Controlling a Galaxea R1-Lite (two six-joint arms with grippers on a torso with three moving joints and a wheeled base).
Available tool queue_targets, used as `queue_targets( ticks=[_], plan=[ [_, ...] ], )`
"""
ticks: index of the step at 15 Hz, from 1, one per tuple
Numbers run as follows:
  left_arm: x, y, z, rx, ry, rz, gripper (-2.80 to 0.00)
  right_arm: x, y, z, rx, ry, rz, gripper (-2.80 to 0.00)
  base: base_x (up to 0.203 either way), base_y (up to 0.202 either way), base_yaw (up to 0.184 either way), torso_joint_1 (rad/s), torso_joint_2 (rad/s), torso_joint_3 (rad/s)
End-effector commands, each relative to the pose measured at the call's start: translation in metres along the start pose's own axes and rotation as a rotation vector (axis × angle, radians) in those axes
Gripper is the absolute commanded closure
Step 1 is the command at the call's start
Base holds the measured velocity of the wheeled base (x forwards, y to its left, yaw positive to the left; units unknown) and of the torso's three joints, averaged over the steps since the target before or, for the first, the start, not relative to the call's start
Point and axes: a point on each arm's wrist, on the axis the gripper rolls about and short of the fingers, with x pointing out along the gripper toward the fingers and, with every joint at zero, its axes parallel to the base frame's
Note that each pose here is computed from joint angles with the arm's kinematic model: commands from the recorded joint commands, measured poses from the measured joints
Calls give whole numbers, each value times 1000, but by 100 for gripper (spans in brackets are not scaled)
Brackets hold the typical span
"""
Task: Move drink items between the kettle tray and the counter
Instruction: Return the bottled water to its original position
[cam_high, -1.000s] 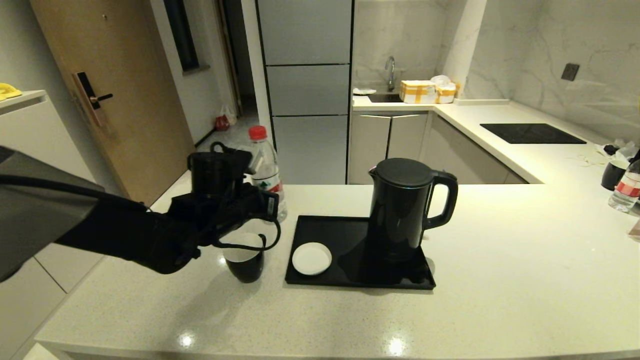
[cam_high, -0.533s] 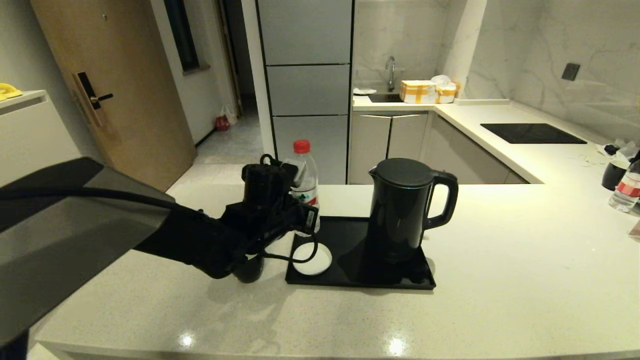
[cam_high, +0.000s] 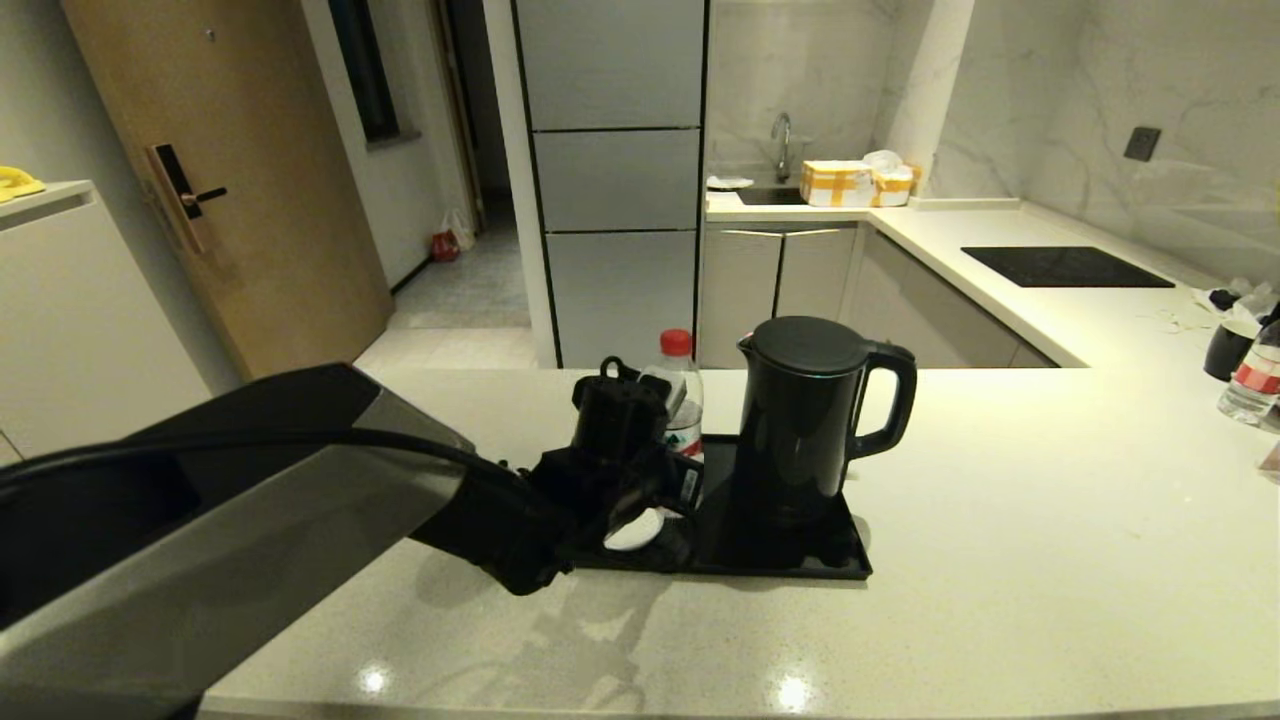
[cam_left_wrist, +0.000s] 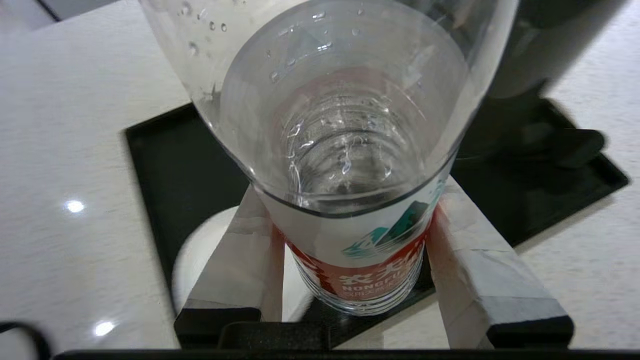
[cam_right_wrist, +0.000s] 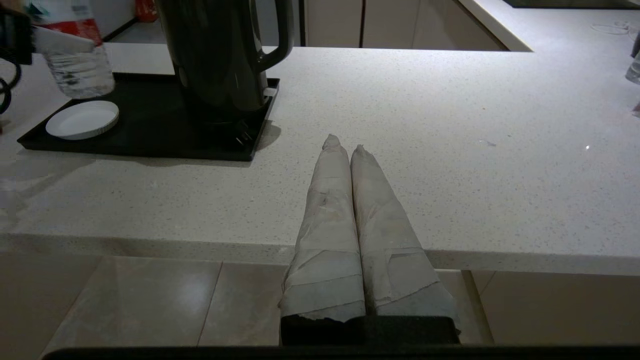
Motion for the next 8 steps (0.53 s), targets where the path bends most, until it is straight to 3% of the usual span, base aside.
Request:
queue_targets(
  ticks=[1, 8],
  plan=[
    [12, -12, -10, 9, 15, -18, 0, 0, 0, 0, -1, 2, 1, 0, 0, 0, 0, 0, 0, 0],
    [43, -34, -32, 28, 31, -18, 0, 0, 0, 0, -1, 2, 1, 0, 0, 0, 0, 0, 0, 0]
  ],
)
